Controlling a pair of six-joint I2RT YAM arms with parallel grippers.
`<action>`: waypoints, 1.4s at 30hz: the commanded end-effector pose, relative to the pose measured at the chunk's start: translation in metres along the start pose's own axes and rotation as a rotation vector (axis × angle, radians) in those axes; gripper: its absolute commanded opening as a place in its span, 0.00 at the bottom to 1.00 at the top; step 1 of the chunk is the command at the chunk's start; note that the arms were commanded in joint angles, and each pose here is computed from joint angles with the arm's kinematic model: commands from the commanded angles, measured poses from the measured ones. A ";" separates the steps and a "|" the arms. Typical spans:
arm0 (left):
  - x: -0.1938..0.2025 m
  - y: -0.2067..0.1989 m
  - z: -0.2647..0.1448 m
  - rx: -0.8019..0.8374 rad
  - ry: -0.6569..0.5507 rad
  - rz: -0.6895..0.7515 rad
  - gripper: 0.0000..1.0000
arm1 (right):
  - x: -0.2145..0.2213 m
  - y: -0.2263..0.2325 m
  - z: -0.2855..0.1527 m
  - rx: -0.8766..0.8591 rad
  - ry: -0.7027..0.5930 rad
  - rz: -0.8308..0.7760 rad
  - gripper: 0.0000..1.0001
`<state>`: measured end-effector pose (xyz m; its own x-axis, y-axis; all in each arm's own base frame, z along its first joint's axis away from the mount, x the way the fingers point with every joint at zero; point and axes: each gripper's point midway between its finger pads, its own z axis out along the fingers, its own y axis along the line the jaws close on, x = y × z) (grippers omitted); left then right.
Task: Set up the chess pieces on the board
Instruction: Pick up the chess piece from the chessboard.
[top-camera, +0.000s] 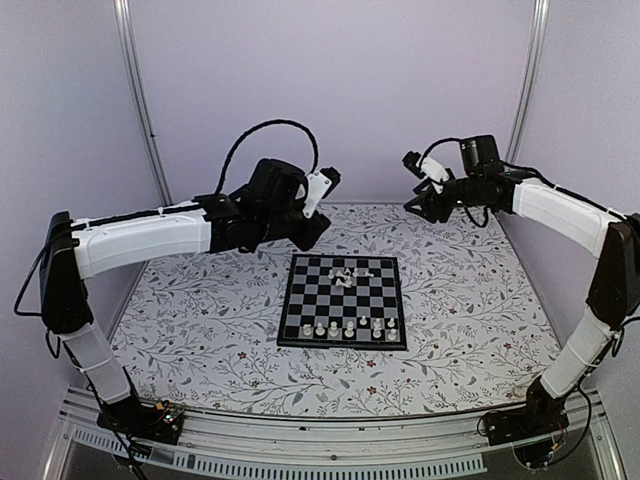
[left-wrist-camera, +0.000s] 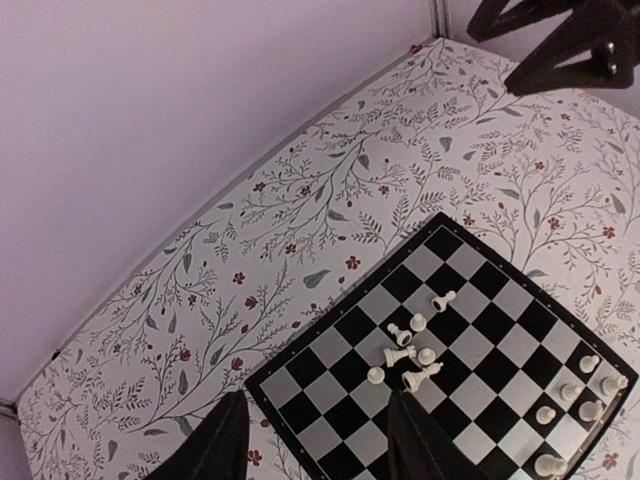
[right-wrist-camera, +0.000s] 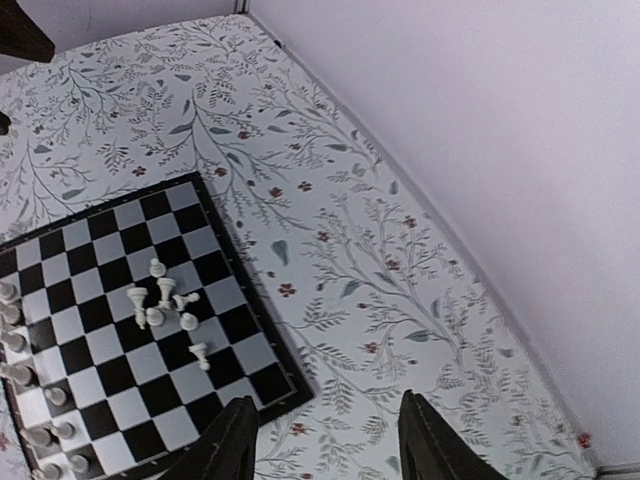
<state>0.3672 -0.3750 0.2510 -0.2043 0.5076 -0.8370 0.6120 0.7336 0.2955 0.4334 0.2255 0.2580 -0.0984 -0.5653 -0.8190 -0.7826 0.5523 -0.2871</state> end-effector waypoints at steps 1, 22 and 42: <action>0.003 0.006 0.003 0.086 -0.026 -0.147 0.49 | 0.030 0.057 0.058 -0.177 0.148 -0.031 0.45; 0.005 0.042 0.001 0.091 -0.025 -0.417 0.64 | 0.092 0.137 0.173 -0.423 0.397 0.053 0.38; 0.005 0.038 0.003 0.114 -0.017 -0.405 0.63 | 0.074 0.135 0.157 -0.419 0.374 0.062 0.00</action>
<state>0.3912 -0.3473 0.2453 -0.4500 0.1956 -0.8713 0.5607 0.8213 -0.1052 0.4223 0.3494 0.0449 -0.3291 -0.7826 -0.5284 -0.9324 0.3577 0.0508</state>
